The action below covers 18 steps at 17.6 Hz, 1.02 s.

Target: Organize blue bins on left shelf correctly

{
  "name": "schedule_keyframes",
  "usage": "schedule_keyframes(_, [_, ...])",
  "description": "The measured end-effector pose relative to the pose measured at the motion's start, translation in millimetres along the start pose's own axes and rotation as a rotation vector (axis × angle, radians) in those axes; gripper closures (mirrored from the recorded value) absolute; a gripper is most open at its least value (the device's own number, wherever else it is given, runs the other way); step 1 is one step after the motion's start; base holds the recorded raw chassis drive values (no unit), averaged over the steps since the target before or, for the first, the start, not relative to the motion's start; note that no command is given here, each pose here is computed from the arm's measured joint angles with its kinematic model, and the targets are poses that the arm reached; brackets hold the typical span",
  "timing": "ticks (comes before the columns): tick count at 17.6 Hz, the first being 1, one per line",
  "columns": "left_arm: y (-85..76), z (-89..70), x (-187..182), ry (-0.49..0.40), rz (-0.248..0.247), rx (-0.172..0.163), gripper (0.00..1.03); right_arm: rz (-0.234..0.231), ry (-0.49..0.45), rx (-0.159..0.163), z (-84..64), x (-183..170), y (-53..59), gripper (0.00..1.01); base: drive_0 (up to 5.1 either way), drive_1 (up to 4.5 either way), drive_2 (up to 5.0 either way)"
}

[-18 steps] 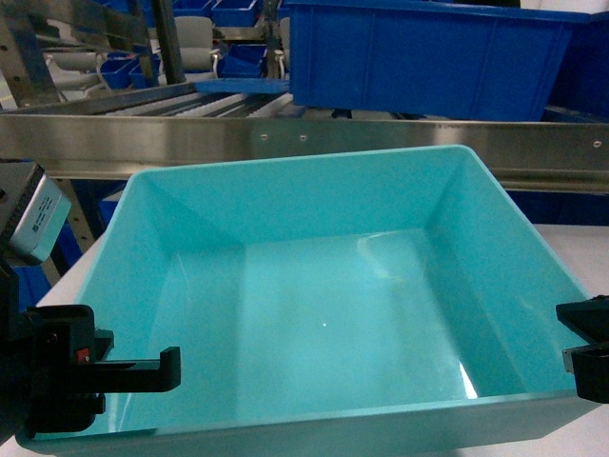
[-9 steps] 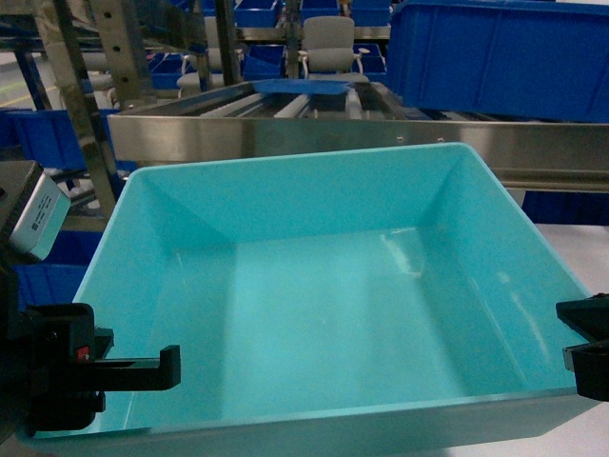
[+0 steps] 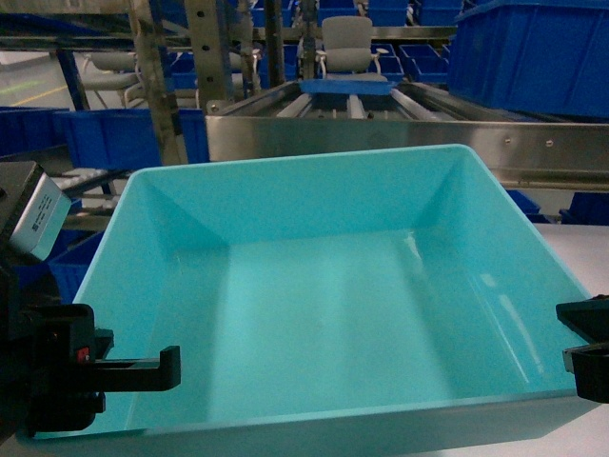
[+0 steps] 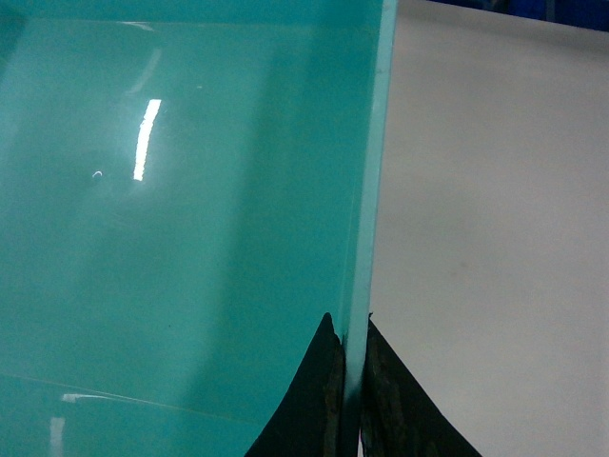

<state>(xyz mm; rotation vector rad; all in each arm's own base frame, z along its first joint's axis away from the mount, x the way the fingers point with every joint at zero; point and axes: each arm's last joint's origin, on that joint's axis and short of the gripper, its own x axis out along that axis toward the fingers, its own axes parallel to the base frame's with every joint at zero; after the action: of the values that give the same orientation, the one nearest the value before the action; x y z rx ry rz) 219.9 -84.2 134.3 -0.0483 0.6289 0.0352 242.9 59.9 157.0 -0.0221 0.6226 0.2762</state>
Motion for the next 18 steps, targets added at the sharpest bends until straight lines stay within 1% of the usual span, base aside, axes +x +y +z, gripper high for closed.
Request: schedule_keyframes(18, [0.0,0.0,0.0,0.000,0.000,0.000,1.01,0.000,0.000,0.000,0.1,-0.1,0.0,0.99,-3.6,-0.44,4.2])
